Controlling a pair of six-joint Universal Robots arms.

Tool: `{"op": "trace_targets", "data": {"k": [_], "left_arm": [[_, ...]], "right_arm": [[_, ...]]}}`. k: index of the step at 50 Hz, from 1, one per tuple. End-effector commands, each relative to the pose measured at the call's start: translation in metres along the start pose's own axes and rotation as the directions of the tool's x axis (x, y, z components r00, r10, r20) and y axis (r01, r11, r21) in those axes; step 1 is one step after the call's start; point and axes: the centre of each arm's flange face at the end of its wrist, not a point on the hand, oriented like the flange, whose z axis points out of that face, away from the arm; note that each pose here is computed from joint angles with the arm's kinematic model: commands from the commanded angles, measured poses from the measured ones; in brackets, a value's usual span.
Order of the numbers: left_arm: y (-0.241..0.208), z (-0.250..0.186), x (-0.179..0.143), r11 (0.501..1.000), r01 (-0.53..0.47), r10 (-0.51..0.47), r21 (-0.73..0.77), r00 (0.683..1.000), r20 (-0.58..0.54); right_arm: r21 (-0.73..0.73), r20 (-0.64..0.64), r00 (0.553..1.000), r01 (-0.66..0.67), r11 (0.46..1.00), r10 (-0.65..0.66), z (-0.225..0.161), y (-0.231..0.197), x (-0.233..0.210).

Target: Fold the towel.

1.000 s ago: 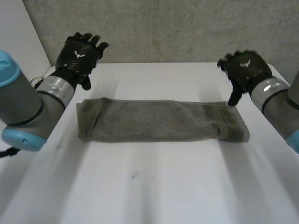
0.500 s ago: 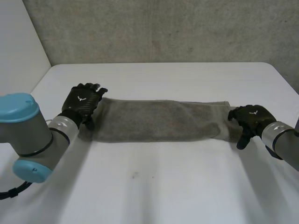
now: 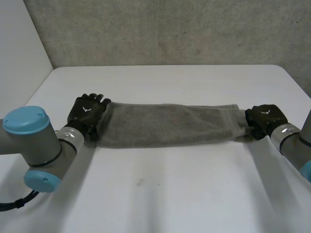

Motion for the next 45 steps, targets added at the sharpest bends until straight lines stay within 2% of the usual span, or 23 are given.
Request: {"op": "trace_targets", "data": {"k": [1,6,8,11,17,25,27,33,35,36,38,39,40,41,43,44,45], "left_arm": [[0.012,0.003,0.0,0.996,-0.076,0.077,-0.037,0.997,0.014],[0.013,0.003,-0.001,0.995,-0.094,0.095,-0.043,0.995,0.02],[0.014,0.003,-0.001,0.995,-0.093,0.094,-0.045,0.995,0.018],[0.014,0.002,0.0,0.994,-0.095,0.096,-0.048,0.995,0.019],[0.002,-0.006,-0.004,0.995,-0.09,0.091,-0.035,0.996,0.028],[-0.046,-0.033,-0.008,0.994,-0.097,0.094,0.06,0.995,0.04],[-0.058,-0.04,-0.008,0.992,-0.094,0.091,0.08,0.995,0.039],[-0.093,-0.058,-0.019,0.989,-0.027,0.019,0.146,0.998,0.057],[-0.1,-0.061,-0.024,0.987,-0.006,-0.005,0.163,0.998,0.067],[-0.104,-0.063,-0.027,0.984,0.014,-0.027,0.175,0.997,0.072],[-0.108,-0.065,-0.029,0.982,0.03,-0.045,0.187,0.996,0.075],[-0.108,-0.065,-0.03,0.981,0.043,-0.059,0.19,0.995,0.076],[-0.108,-0.065,-0.03,0.981,0.044,-0.059,0.19,0.995,0.076],[-0.108,-0.065,-0.032,0.98,0.051,-0.067,0.191,0.995,0.079],[-0.107,-0.065,-0.033,0.981,0.053,-0.069,0.188,0.994,0.083],[-0.107,-0.064,-0.035,0.981,0.053,-0.07,0.186,0.994,0.089],[-0.107,-0.064,-0.035,0.981,0.053,-0.07,0.186,0.994,0.089]], "right_arm": [[0.011,-0.057,0.998,0.014,1.0,-0.014,-0.002,-0.007,0.015],[-0.027,-0.157,0.984,0.085,0.996,-0.089,-0.001,-0.002,0.047],[-0.074,-0.213,0.963,0.15,0.986,-0.163,0.0,0.007,0.073],[-0.11,-0.234,0.949,0.188,0.976,-0.21,0.0,0.014,0.087],[-0.105,-0.246,0.947,0.187,0.977,-0.208,0.001,0.013,0.091],[-0.057,-0.288,0.933,0.211,0.976,-0.218,0.0,-0.008,0.102],[-0.019,-0.326,0.917,0.238,0.971,-0.231,0.0,-0.026,0.112],[0.053,-0.387,0.889,0.287,0.957,-0.245,-0.002,-0.061,0.126],[0.156,-0.361,0.895,0.337,0.928,-0.264,-0.004,-0.098,0.098],[0.157,-0.36,0.895,0.337,0.928,-0.264,-0.004,-0.098,0.098],[0.287,-0.278,0.914,0.372,0.883,-0.294,-0.005,-0.133,0.042],[0.287,-0.278,0.914,0.372,0.883,-0.295,-0.005,-0.133,0.042],[0.338,-0.23,0.922,0.376,0.863,-0.312,-0.006,-0.143,0.012],[0.338,-0.23,0.922,0.376,0.863,-0.312,-0.006,-0.144,0.011],[0.433,-0.091,0.926,0.369,0.823,-0.367,-0.009,-0.151,-0.058],[0.433,-0.09,0.926,0.369,0.822,-0.367,-0.009,-0.151,-0.058],[0.477,-0.022,0.915,0.365,0.799,-0.404,-0.012,-0.151,-0.09]]}}
